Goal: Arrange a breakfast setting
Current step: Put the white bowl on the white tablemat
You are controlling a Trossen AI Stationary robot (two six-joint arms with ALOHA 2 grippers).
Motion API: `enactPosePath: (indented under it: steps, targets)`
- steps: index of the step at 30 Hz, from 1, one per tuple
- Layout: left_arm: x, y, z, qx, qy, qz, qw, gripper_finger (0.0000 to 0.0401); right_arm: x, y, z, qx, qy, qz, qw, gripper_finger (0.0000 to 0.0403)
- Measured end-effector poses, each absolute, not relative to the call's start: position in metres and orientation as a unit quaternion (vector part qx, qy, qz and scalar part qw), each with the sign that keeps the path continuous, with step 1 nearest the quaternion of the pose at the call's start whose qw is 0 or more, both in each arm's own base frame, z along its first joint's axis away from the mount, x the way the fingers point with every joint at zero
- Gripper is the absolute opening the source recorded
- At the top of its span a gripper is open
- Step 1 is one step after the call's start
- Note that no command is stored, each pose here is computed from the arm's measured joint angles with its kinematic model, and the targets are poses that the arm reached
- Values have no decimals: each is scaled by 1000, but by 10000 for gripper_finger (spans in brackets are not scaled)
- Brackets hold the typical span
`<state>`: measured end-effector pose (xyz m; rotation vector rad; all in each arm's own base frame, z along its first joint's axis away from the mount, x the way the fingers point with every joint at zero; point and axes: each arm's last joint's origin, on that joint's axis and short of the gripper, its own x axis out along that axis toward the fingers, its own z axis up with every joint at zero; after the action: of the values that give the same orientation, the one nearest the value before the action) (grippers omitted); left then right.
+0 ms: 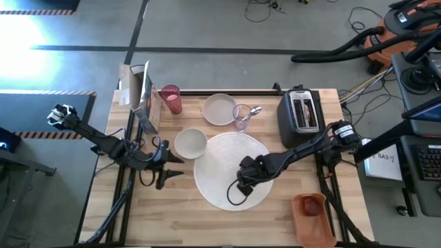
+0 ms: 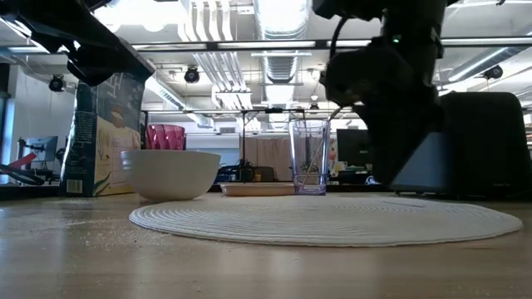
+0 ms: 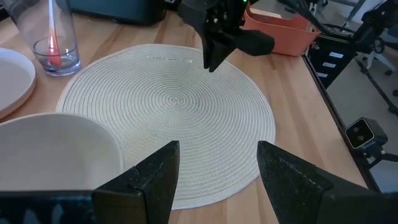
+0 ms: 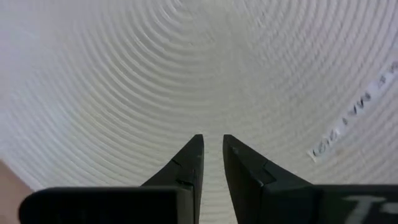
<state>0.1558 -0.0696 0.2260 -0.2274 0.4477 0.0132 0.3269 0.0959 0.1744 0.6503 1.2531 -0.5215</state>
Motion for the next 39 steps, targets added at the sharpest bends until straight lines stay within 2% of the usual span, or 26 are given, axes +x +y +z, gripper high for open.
enactPosePath:
  steps: [7,14,21,35,39]
  targets:
    - [155,-70,224,-99,239,-18,966,199,335,91,184,285,560,-222,746,57]
    - [151,-69,214,3,293,-53,955,199,342,88,194,272,553,-197,762,99]
    - [153,-66,208,51,315,-52,946,199,344,89,207,264,558,-193,763,123]
    - [167,-39,196,63,368,-50,926,199,346,89,214,258,558,-188,766,116]
    - [171,-28,192,63,385,-27,920,199,346,89,214,258,558,-188,766,118]
